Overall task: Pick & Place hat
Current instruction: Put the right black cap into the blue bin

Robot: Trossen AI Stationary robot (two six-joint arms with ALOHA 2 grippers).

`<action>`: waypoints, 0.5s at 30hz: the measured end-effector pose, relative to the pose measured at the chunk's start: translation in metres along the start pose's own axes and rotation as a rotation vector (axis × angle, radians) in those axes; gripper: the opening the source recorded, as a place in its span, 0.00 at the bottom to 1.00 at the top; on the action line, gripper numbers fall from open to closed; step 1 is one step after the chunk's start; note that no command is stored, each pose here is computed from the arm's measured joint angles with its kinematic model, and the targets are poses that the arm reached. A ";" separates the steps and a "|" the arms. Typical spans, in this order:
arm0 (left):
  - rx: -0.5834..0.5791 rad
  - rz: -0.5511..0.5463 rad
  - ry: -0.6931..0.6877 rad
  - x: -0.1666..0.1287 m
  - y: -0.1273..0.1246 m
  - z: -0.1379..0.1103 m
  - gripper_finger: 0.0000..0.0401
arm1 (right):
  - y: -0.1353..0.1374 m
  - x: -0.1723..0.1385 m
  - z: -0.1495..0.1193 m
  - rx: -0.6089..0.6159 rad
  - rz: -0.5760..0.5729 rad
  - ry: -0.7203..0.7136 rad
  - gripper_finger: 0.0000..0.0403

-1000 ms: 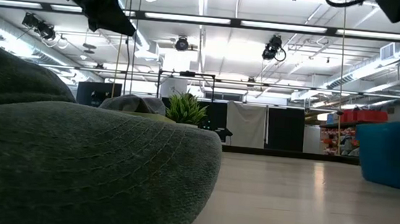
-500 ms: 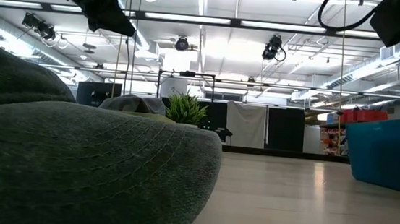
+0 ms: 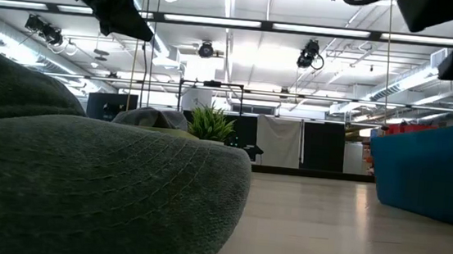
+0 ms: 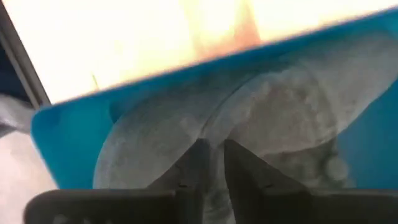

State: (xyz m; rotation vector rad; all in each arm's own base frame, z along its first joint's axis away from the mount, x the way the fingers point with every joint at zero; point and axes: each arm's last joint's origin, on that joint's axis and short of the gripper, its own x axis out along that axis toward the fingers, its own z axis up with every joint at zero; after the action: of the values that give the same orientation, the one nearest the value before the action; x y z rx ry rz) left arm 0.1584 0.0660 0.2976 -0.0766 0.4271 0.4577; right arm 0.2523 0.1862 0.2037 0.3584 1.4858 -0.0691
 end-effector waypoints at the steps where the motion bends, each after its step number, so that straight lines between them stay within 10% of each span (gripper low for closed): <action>1: 0.000 0.000 0.000 0.000 0.000 0.000 0.25 | 0.000 -0.001 0.000 0.001 0.015 0.019 0.13; 15: 0.000 0.000 -0.001 0.000 0.000 0.000 0.25 | -0.001 -0.006 0.001 0.088 0.100 0.088 0.09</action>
State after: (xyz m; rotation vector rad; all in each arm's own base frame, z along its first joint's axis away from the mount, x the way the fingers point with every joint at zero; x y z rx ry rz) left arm 0.1585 0.0660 0.2977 -0.0769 0.4263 0.4575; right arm 0.2526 0.1843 0.2097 0.5122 1.5519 -0.0392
